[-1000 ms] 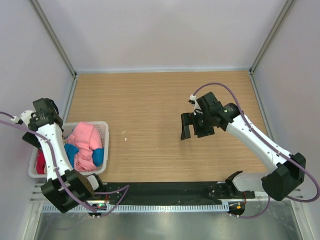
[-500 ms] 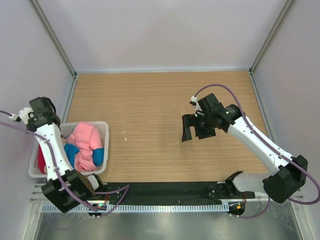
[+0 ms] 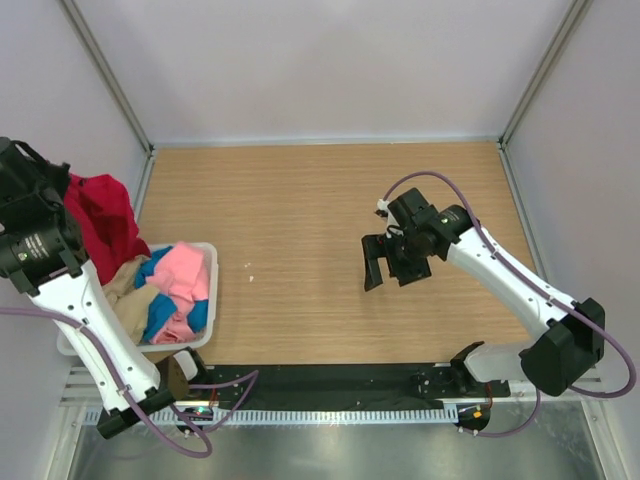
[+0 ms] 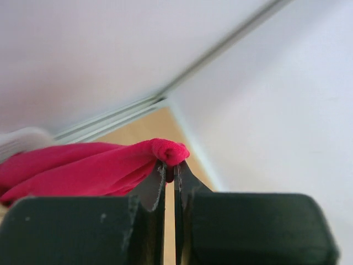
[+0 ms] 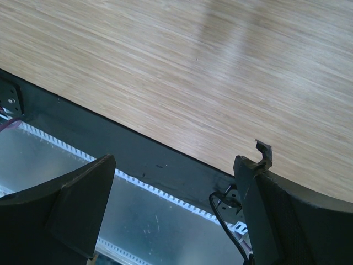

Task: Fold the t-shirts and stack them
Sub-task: Grab the tshirt from the pile, then move the tshirt to the center of the board

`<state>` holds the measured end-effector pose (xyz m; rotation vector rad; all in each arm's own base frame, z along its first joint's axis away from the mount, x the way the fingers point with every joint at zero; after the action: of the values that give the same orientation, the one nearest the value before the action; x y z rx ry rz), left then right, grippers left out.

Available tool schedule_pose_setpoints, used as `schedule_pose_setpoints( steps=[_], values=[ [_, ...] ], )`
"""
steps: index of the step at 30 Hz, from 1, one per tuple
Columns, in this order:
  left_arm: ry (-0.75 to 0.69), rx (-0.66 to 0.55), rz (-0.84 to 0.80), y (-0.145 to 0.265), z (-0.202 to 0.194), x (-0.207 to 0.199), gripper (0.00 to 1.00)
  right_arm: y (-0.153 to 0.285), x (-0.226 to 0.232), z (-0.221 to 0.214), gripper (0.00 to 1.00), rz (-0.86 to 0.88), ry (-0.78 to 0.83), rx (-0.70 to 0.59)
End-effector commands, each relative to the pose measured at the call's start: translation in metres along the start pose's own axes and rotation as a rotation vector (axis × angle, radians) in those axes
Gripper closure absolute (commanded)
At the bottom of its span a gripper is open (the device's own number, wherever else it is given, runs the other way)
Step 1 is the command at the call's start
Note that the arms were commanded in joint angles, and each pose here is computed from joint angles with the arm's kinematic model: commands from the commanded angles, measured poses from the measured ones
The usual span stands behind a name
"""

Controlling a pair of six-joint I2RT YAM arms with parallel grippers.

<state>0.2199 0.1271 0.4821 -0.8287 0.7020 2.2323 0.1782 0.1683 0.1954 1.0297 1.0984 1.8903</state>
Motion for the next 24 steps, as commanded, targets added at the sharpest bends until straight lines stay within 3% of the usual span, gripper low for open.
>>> schedule_pose_setpoints(
  steps=[1,4,8,10,13,17,19,24],
  values=[
    [0.159,-0.082,-0.428,0.050,0.043,-0.083,1.00,0.007,0.008,0.006,0.04,0.021,-0.007,-0.009],
    [0.258,-0.129,-0.653,0.086,0.067,-0.120,1.00,0.012,0.010,0.009,0.04,0.027,-0.018,-0.031],
    [0.307,-0.212,-0.814,0.125,0.103,-0.154,0.99,0.014,0.013,0.013,0.04,0.041,-0.037,-0.068],
    [0.314,-0.220,-0.787,0.109,0.108,-0.160,1.00,0.013,0.014,0.013,0.04,0.050,-0.056,-0.076],
    [0.335,-0.311,-0.800,0.115,0.127,-0.167,0.99,0.009,0.017,0.012,0.04,0.068,-0.081,-0.078],
    [0.408,-0.343,-0.869,0.116,0.139,-0.178,0.99,0.006,0.017,0.009,0.04,0.080,-0.115,-0.084],
    [0.449,-0.302,-0.940,0.119,0.139,-0.190,0.99,0.005,0.017,0.008,0.04,0.081,-0.122,-0.092],
    [0.609,-0.031,-1.238,0.144,0.132,-0.227,1.00,0.003,0.019,0.007,0.04,0.092,-0.169,-0.114]
  ],
)
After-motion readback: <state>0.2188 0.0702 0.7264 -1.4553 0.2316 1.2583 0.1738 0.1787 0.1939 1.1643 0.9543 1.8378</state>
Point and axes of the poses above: each gripper's point midway between its finger pads, its own y axis back along the fingers, its own x axis along the line the jaws close on, z = x × y, the point moved 4 cm from there along y, back along the fingers, and after that the axes turned 10 degrees about y, right-handed, at the moved point
